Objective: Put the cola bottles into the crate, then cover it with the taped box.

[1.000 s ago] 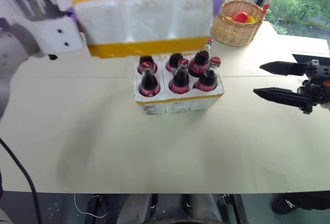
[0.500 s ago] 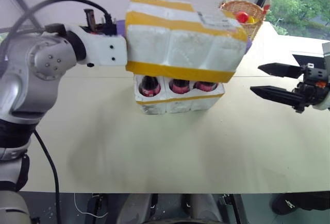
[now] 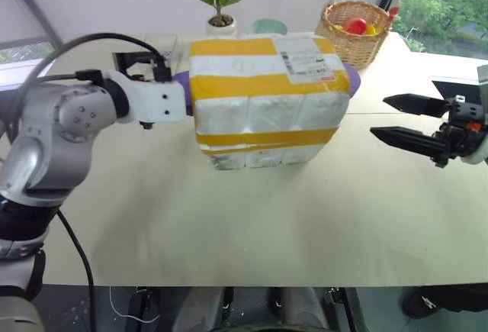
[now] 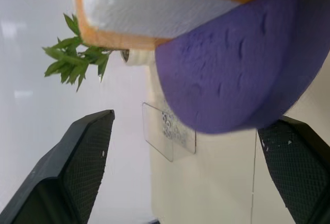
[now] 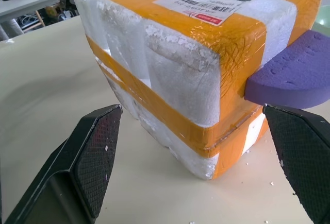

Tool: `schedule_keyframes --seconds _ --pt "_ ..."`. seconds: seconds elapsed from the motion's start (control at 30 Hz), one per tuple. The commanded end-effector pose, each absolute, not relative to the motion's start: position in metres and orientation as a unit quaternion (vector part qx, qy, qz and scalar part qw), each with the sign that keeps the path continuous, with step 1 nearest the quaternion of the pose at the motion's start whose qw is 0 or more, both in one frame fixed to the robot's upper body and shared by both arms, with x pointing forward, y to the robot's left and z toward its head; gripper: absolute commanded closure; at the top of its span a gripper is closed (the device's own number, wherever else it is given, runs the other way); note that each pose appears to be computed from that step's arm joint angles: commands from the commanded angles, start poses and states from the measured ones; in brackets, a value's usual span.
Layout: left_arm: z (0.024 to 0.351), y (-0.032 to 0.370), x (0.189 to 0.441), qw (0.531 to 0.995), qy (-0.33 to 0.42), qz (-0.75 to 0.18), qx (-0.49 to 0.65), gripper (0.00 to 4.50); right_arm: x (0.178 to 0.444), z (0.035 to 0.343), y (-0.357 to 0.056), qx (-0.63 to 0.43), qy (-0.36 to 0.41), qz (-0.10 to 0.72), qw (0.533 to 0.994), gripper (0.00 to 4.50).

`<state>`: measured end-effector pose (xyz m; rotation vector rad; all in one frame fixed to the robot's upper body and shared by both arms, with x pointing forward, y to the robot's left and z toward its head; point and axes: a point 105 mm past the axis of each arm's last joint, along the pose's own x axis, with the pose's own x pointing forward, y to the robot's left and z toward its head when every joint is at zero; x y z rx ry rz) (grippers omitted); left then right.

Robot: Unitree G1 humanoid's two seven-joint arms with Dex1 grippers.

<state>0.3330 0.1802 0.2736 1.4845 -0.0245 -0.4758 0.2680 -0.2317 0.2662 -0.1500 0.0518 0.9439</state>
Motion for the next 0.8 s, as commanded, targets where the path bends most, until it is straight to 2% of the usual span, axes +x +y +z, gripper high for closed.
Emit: schedule_keyframes --seconds 0.03,0.2,0.27,0.33,0.4,0.53,0.6,0.8 --pt "0.272 0.212 0.322 0.739 0.028 -0.219 0.636 0.04 0.268 0.276 -0.234 -0.086 0.005 0.45 0.889 0.0" --pt "0.235 0.244 0.303 0.746 0.101 -0.294 0.589 0.04 0.27 0.273 -0.237 -0.091 0.013 0.445 0.891 0.0" --pt "0.226 0.249 0.295 0.763 0.118 -0.332 0.542 0.04 0.27 0.269 -0.238 -0.099 0.022 0.443 0.891 0.0" --pt "0.226 0.249 0.288 0.805 0.121 -0.373 0.444 0.04 0.269 0.267 -0.24 -0.104 0.031 0.443 0.89 0.0" --pt "0.24 0.246 0.276 0.846 0.111 -0.435 0.288 0.04 0.267 0.264 -0.243 -0.11 0.043 0.443 0.889 0.0" --pt "0.26 0.247 0.25 0.833 0.123 -0.531 0.094 0.04 0.262 0.259 -0.248 -0.121 0.06 0.447 0.885 0.0" --pt "0.264 0.25 0.248 0.829 0.127 -0.541 0.06 0.04 0.261 0.258 -0.249 -0.123 0.064 0.448 0.883 0.0" --pt "0.254 0.25 0.26 0.833 0.14 -0.528 0.087 0.04 0.264 0.251 -0.246 -0.132 0.072 0.451 0.879 0.0"
